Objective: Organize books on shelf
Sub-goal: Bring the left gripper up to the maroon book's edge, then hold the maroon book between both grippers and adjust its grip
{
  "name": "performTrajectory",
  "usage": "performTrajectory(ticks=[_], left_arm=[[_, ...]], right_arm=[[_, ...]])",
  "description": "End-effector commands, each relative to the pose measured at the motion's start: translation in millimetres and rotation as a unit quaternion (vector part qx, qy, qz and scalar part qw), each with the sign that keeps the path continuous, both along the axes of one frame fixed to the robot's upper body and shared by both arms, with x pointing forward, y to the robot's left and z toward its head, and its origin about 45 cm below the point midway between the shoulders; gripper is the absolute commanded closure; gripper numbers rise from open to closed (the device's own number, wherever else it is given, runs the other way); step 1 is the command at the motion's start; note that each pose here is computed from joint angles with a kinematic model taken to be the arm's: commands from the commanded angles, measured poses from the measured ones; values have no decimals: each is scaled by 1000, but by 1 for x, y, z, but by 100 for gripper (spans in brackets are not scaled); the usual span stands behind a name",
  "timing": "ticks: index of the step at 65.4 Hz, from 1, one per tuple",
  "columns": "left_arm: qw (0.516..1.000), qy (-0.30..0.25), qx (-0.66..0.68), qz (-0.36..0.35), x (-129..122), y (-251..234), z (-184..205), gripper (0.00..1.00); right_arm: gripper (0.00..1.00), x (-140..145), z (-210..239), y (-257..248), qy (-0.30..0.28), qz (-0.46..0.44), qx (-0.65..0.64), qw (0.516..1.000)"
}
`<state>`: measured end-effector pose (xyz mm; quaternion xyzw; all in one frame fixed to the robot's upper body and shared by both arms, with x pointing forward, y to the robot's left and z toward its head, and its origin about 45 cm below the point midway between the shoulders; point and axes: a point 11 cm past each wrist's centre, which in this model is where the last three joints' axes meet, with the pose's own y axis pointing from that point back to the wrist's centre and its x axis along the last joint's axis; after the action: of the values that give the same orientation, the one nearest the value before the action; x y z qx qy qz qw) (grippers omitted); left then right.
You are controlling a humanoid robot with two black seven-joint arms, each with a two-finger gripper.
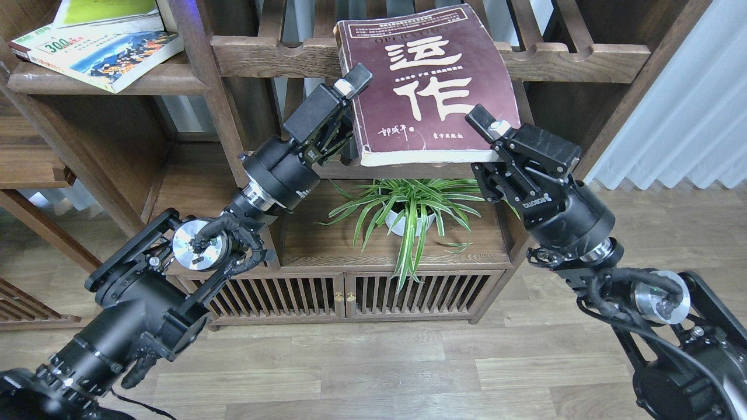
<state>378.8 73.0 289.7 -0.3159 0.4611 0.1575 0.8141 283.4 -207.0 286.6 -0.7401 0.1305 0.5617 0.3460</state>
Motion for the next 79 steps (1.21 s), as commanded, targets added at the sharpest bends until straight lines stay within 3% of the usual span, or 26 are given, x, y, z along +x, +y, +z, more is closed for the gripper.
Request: performTrajectory(ticks=[1, 35, 40, 49, 54, 60, 69, 73, 79], left_arm=[[1000, -7, 3, -4, 2, -3, 5, 0], [1000, -12, 16, 0, 1, -3, 0, 3], [1000, -12, 16, 0, 1, -3, 1, 11], [1000, -8, 0, 13, 6, 4, 5, 39], [1000, -7, -3, 16, 6, 6, 5, 43], [1000, -6, -3, 16, 6, 6, 5, 39], [1000, -6, 6, 16, 4, 6, -1, 6], [1000, -5, 5, 16, 1, 6, -3, 1], [1000, 1, 5, 14, -2, 6, -8, 0]], right_arm=[[95, -2, -2, 9, -7, 8, 0, 1000], [95, -5, -8, 29, -6, 26, -6, 1000], [94, -3, -11, 27, -2, 22, -9, 1000], [94, 1, -16, 21, 4, 11, -13, 1000], [94, 4, -19, 18, 8, 6, -15, 1000], [94, 11, -22, 12, 12, -5, -20, 1000], [94, 21, -24, 1, 15, -25, -23, 999], [94, 23, -24, -2, 16, -30, -25, 999], [94, 29, -26, -7, 18, -40, -27, 999]])
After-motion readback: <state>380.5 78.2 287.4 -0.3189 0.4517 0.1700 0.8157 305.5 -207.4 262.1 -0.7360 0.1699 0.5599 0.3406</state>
